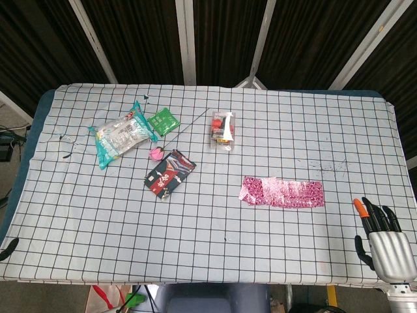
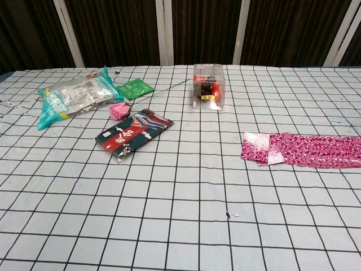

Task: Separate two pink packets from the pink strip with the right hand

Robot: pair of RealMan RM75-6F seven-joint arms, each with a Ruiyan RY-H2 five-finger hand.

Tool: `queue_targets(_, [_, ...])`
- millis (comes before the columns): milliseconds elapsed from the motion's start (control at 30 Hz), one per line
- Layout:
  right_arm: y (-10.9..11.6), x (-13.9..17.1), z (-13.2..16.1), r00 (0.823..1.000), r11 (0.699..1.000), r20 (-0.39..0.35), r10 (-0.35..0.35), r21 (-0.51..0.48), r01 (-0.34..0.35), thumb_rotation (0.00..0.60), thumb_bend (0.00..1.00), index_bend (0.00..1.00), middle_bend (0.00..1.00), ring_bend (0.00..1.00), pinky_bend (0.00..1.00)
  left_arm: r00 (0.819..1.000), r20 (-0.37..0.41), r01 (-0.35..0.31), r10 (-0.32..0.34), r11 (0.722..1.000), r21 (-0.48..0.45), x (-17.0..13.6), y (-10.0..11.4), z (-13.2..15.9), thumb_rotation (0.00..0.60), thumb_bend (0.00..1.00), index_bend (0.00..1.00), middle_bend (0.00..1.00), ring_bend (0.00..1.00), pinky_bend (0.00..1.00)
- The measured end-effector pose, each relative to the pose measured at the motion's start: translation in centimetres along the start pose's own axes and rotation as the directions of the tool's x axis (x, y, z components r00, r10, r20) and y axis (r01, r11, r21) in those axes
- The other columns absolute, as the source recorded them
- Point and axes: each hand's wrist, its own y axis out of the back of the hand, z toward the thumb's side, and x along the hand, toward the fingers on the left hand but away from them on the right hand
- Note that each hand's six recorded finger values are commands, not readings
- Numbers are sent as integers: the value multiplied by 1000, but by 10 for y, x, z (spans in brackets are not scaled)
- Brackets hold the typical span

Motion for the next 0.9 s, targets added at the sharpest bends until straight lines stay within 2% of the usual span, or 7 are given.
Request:
queue_targets(600, [-6,-1,2,1000,1000,-7,23,8,-23,600,564,0,65,133,98,1000,3,7,-7,1000,0,0,-1,1,600,347,156,5,0,86])
queue_targets(800, [-9,-3,6,998,999,-34,43,7,-43,600,565,0,116,187,138,1000,9,-2,2,1000,-4,-5,1,4,600,347,156,5,0,86])
queue_targets(867, [-10,-5,10,998,999,-51,44,8,-43,600,565,0,153,225,171,1000,10,0,0,1000,-6,-6,1,4,600,347,156,5,0,86])
queue_targets(900, [-11,-7,14,997,999,-64,43,9,-43,600,565,0,201,265,194,1000,10,0,0,1000,-6,-6,1,4,600,347,156,5,0,86])
